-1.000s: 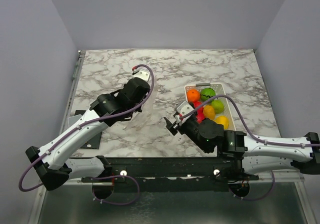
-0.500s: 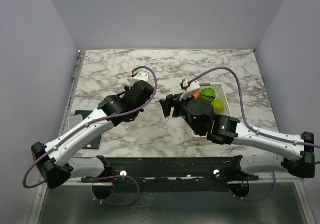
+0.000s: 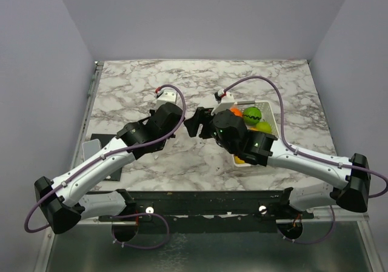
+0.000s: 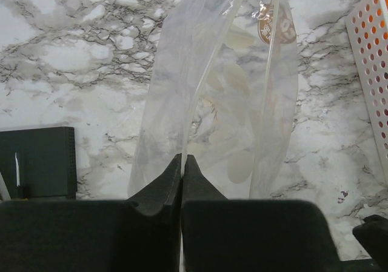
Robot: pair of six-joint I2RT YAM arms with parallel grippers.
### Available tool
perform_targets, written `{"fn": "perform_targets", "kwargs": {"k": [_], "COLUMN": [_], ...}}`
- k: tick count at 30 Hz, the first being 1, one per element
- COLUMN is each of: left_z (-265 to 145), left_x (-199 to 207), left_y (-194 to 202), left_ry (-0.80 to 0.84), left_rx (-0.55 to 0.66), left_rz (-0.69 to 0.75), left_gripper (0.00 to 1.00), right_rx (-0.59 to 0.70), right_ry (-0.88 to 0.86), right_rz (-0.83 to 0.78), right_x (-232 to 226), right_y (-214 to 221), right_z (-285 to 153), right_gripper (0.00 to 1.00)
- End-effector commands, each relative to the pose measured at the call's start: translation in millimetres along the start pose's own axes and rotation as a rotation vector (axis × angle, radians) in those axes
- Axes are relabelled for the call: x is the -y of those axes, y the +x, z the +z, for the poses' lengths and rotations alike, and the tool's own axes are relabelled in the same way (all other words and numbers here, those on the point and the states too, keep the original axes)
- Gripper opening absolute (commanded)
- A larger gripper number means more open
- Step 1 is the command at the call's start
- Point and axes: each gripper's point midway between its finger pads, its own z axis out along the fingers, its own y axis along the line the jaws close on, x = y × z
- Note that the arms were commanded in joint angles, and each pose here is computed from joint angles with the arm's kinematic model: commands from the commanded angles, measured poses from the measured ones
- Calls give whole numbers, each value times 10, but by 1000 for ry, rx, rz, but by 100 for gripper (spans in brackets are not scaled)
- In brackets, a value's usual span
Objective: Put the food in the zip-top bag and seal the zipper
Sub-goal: Open the zipper of the food storage bag.
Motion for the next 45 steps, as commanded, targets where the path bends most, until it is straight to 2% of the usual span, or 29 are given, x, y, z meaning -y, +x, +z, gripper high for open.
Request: {"fn": "perform_targets", "kwargs": {"k": [1, 13, 32, 35, 43, 45], "left_z": [-37, -27, -122, -130, -114, -102], "left_x": [109, 232, 231, 212, 158, 144], "left_y": [-17, 51, -69, -86, -80, -84], "left_ry": [68, 130, 156, 150, 123, 113], "left_rx": [16, -2, 52, 61, 70, 72], "left_rz": [-50, -79, -162, -171, -166, -158], "left_gripper": [0, 0, 0, 0, 0, 2], "right_rx": [-20, -29, -108, -118, -119, -122], "right_ry": [-29, -15, 35, 42, 62, 61], "right_rz": [108, 153, 152, 145, 118, 104], "right_x": [-131, -192, -76, -47, 43, 54], "right_y": [-11, -17, 233, 279, 302, 301], "right_z": [40, 205, 472, 473, 417, 402], "right_gripper": [72, 71, 56, 48, 1, 1]}}
